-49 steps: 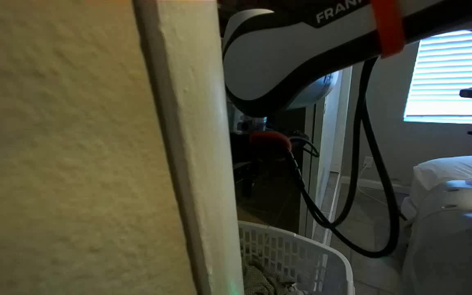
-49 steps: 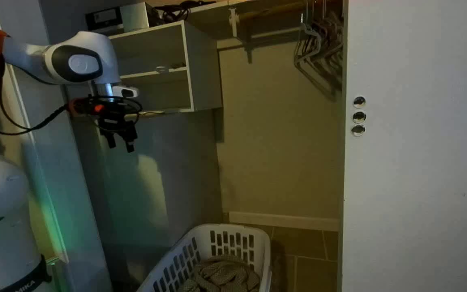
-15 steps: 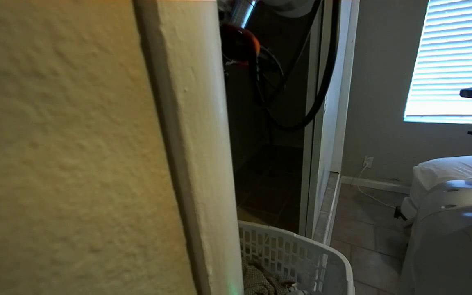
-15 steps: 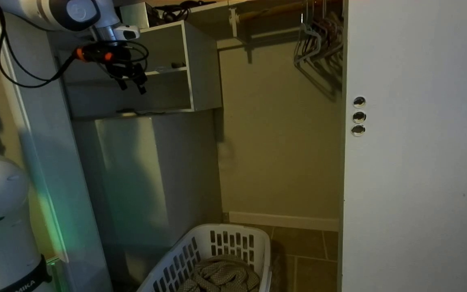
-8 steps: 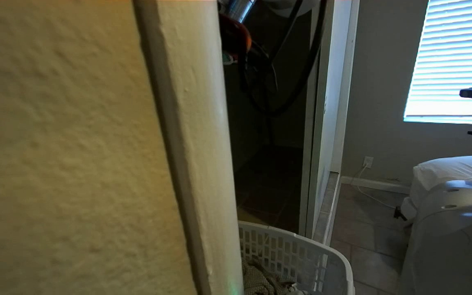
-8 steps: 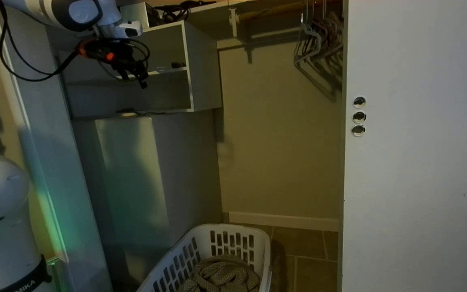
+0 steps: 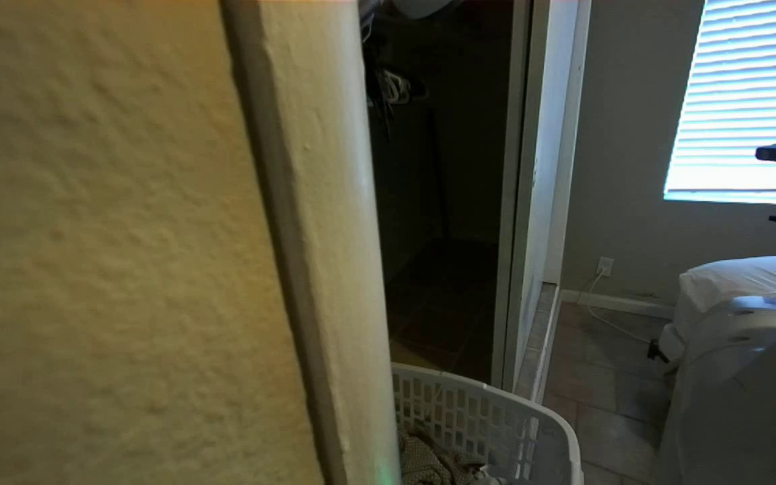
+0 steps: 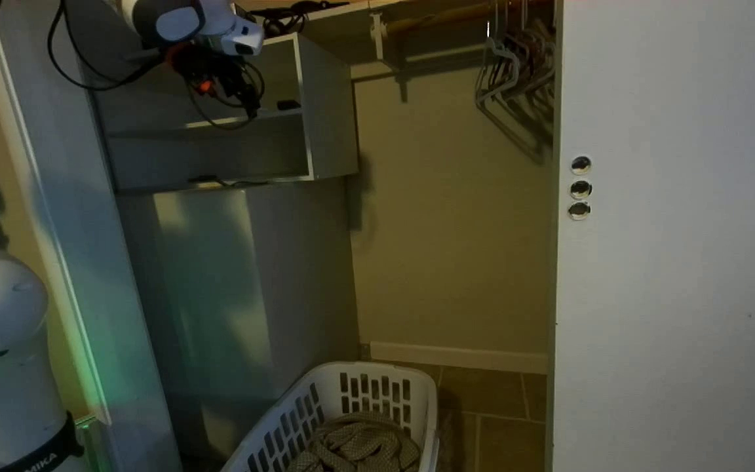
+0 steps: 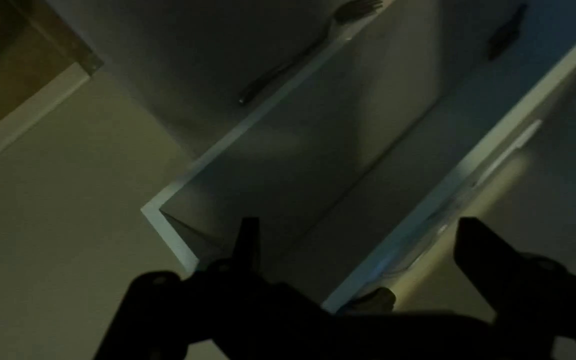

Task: Move the white hanger to the bottom shelf

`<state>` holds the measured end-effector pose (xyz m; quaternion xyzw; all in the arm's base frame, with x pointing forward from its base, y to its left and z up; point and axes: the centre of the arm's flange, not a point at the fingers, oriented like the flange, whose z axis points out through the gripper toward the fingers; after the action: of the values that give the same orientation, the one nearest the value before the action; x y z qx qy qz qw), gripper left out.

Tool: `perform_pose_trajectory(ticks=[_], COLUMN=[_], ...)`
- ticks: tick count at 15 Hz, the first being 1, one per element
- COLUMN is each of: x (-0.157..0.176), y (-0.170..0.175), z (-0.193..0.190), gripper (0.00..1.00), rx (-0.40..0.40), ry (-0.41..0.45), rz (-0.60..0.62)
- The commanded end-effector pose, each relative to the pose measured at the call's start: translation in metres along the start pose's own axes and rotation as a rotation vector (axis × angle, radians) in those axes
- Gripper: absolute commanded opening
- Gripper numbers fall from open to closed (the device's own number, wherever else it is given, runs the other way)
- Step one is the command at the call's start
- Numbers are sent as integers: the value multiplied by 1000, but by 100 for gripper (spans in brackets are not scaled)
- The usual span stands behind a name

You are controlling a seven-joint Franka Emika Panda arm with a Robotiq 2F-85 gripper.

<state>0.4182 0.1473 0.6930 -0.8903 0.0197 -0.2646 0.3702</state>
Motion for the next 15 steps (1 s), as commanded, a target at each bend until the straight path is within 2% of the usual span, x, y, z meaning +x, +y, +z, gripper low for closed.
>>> perform_pose_trajectory(ticks=[1, 2, 3, 4, 7, 8, 10, 11, 13, 15], x=[37, 40, 43, 45, 46, 45, 43, 43, 45, 47], y=[-19, -21, -22, -21, -20, -19, -18, -17, -15, -13], z=[17, 21, 24, 28, 39, 45, 55, 59, 65, 68], gripper=[100, 100, 94, 74, 64, 89, 88, 82, 59, 44], rx=[151, 177, 204, 221, 276, 282, 302, 306, 314, 312], ry=[-13, -17, -20, -25, -46, -53, -69, -71, -63, -53], rz=[130, 159, 183, 205, 253, 262, 286, 293, 306, 310])
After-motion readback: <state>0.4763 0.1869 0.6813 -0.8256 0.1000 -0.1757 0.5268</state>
